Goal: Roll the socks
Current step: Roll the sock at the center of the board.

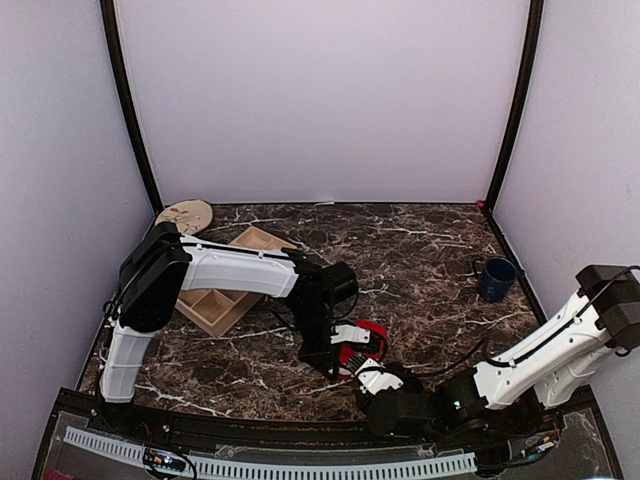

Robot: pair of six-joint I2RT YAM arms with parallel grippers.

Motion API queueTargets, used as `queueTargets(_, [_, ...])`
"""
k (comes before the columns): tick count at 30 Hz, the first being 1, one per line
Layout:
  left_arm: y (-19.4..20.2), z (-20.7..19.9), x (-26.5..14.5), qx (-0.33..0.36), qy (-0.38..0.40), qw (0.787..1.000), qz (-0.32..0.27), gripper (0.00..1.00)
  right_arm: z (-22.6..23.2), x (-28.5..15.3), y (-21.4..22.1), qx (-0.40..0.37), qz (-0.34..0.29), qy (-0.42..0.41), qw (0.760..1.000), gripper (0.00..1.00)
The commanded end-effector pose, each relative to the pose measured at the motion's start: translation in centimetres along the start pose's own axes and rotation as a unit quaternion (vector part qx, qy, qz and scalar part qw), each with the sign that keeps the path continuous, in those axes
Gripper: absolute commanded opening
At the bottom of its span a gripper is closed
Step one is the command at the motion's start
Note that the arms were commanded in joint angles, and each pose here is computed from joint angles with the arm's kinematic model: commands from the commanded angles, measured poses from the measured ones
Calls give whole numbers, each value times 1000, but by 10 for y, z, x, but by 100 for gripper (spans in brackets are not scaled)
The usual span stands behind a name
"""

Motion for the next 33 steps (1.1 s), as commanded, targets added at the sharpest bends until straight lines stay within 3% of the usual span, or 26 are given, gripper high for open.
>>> queueTargets(1, [0,-1,1,-5,20,1000,-2,0,6,6,-7,-7,-30,24,999,64])
queueTargets(8, [0,-1,4,-7,31,999,-7,1,-3,15,-8,56,-52,38,996,63])
queueTargets(19, [0,-1,4,-5,31,999,-9,1,-3,30,-1,48,-40,8,998,61])
queueTargets(22, [0,-1,4,-5,31,999,-8,1,-5,29,0,46,-34,-12,998,55])
queueTargets(26, [-1,0,4,-3,29,1000,-9,1,-9,33,1,47,-21,-38,998,37])
queueTargets(33, [-3,0,3,-3,31,999,-14,2,-6,38,-3,51,-17,-57,997,32])
Point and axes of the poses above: each gripper's point midway between its finger pads, its own x axis out along the fingers, its own z axis along the line the jaws close on, y = z × x, the point moved 10 cm from there along -x, back along the fingers, and after that the axes turned 6 degrees about x, right-handed, at the moved point
